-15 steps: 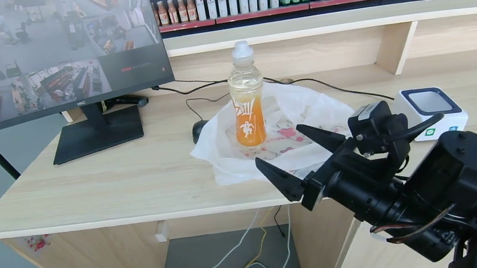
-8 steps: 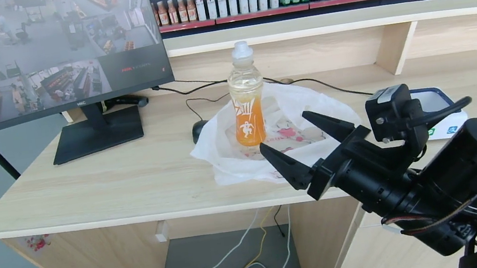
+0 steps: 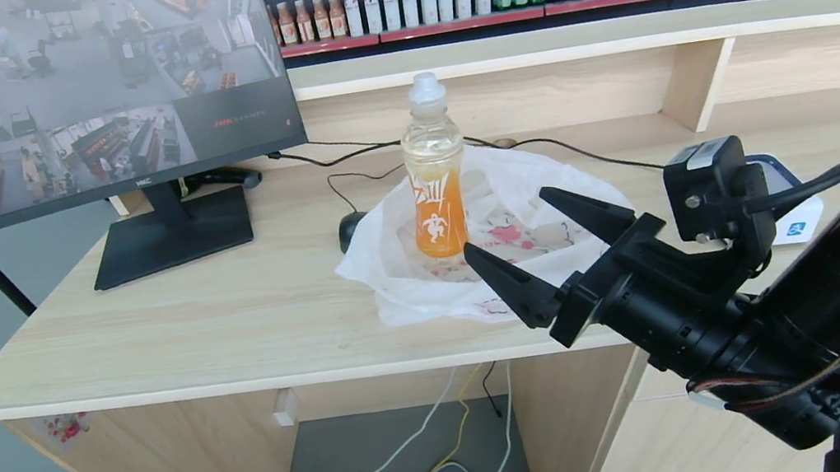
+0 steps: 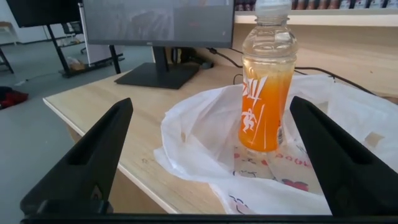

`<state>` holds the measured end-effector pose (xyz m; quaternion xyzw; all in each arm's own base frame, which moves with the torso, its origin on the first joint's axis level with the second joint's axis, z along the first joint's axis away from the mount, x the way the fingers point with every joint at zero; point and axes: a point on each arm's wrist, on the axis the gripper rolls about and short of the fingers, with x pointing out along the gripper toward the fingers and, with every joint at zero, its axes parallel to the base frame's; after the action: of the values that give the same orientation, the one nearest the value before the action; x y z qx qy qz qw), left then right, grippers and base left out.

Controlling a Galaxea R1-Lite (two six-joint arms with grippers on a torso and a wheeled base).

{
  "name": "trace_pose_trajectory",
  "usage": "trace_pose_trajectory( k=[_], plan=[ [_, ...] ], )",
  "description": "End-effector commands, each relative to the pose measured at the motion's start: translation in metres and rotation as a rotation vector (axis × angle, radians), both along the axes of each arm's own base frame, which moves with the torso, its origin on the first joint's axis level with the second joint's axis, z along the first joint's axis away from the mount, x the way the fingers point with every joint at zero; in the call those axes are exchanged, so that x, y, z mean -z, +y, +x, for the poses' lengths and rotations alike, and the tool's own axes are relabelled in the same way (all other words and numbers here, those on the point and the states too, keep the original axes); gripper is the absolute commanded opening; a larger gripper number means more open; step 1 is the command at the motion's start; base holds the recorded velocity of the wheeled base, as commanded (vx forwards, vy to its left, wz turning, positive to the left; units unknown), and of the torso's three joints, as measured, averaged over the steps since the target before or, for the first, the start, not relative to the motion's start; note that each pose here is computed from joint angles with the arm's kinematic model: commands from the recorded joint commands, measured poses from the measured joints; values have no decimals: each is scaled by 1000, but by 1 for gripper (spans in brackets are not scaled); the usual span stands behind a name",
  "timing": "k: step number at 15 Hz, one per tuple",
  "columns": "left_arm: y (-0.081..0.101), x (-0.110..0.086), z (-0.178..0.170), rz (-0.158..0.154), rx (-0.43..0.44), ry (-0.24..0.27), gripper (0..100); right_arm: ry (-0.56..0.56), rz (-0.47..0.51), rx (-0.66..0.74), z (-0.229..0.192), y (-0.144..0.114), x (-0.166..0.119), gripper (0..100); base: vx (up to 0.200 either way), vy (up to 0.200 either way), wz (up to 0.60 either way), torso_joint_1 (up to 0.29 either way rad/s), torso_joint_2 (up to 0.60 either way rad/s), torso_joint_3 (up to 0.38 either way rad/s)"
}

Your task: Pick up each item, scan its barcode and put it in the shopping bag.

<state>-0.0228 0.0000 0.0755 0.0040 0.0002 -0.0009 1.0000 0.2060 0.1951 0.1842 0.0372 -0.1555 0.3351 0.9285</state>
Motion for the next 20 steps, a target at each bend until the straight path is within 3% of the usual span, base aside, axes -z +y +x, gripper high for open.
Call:
trace_pose_trajectory(
  k=[1,7,20],
  plan=[
    [0,0,0,0,0,0,100,-2,3,-1,-1,0,-1,100,0,0,0,0,0,0],
    [0,0,0,0,0,1,100,4,7,-3,3,3,1,100,0,0,0,0,0,0],
    [0,0,0,-2,-2,0,100,22,4,-3,7,6,6,100,0,-200,0,3,0,2]
  ],
)
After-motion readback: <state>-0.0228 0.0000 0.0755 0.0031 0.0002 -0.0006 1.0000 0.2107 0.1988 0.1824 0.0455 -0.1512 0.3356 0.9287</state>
